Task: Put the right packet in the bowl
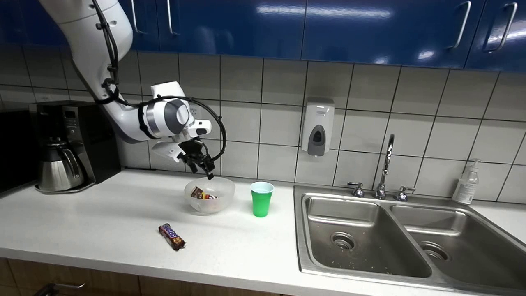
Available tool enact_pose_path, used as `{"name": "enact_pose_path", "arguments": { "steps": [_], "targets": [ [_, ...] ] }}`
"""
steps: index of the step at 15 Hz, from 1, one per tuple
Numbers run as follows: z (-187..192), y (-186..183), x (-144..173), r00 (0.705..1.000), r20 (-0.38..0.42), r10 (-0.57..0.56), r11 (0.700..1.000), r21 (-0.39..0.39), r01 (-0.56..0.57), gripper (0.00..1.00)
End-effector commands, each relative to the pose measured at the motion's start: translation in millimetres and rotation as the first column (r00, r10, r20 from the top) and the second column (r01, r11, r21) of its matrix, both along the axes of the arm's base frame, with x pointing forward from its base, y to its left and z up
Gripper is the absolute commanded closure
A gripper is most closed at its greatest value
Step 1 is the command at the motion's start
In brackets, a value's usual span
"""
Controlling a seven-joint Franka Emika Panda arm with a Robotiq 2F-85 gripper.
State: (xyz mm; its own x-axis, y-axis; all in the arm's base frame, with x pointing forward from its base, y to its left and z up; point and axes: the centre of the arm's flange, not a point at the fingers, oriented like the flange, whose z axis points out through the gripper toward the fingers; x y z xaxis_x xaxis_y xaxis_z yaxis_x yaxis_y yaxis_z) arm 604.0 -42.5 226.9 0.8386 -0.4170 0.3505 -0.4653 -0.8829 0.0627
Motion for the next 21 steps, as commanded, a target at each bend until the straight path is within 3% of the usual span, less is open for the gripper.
{"name": "enact_pose_path", "arguments": {
  "steps": [1,18,19,21],
  "targets": [
    [43.0,-1.8,-45.4,0.997,-0.04,0.07,0.996,0.063,-0.068,0.0],
    [205.3,24.3,-253.1,0.977,-0.126,0.17,0.982,0.099,-0.158,0.0],
    [172.5,24.6,-203.6,0.98,-0.125,0.156,0.985,0.093,-0.145,0.0],
    [187.9,25.6,-221.2,0.98,-0.123,0.158,0.985,0.094,-0.147,0.0]
  ]
}}
